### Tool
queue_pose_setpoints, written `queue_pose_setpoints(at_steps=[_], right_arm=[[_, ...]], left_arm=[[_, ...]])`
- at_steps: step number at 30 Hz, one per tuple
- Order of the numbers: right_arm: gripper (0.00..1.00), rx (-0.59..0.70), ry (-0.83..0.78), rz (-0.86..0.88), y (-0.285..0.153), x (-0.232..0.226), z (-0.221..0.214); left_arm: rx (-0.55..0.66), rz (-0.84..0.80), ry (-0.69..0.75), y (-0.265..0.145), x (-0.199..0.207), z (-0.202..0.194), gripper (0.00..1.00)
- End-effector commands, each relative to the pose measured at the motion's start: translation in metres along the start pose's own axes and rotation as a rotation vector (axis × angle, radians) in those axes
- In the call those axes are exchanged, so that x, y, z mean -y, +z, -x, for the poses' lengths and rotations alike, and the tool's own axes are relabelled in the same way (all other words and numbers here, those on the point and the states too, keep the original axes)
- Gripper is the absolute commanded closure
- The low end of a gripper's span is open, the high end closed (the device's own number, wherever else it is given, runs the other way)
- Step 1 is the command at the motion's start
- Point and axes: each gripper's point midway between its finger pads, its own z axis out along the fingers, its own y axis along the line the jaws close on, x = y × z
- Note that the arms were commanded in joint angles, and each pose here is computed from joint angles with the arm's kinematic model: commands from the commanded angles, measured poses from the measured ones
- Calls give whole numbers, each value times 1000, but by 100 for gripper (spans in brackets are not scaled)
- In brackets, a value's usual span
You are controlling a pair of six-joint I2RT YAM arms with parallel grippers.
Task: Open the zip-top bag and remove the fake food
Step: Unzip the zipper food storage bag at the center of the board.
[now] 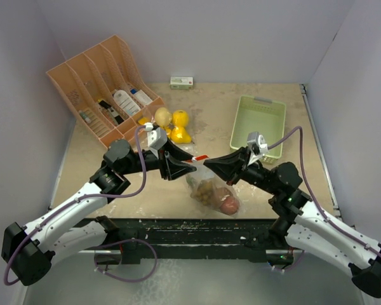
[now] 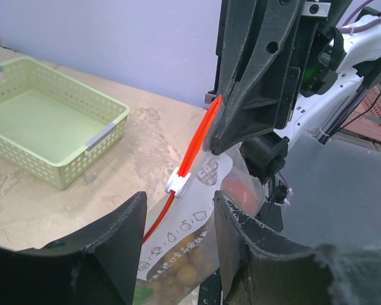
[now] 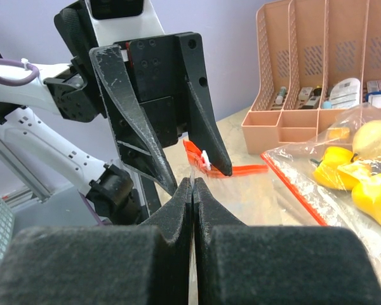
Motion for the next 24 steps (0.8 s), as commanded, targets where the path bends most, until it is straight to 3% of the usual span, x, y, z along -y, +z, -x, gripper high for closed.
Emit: queue_pose_setpoints(at_steps=[1, 15, 19, 24], right_arm=[[100, 80, -14, 27, 3, -7, 21], [100, 63, -1, 58, 10, -8, 14], [100, 69, -1, 56, 10, -8, 15], [100, 70, 0, 51, 9, -7, 14]], left_arm=[[52, -29, 51, 2, 6, 21, 49], [70, -41, 86, 6, 8, 35, 52], [64, -44, 87, 6, 8, 35, 77], [57, -46, 81, 5, 8, 32, 89]])
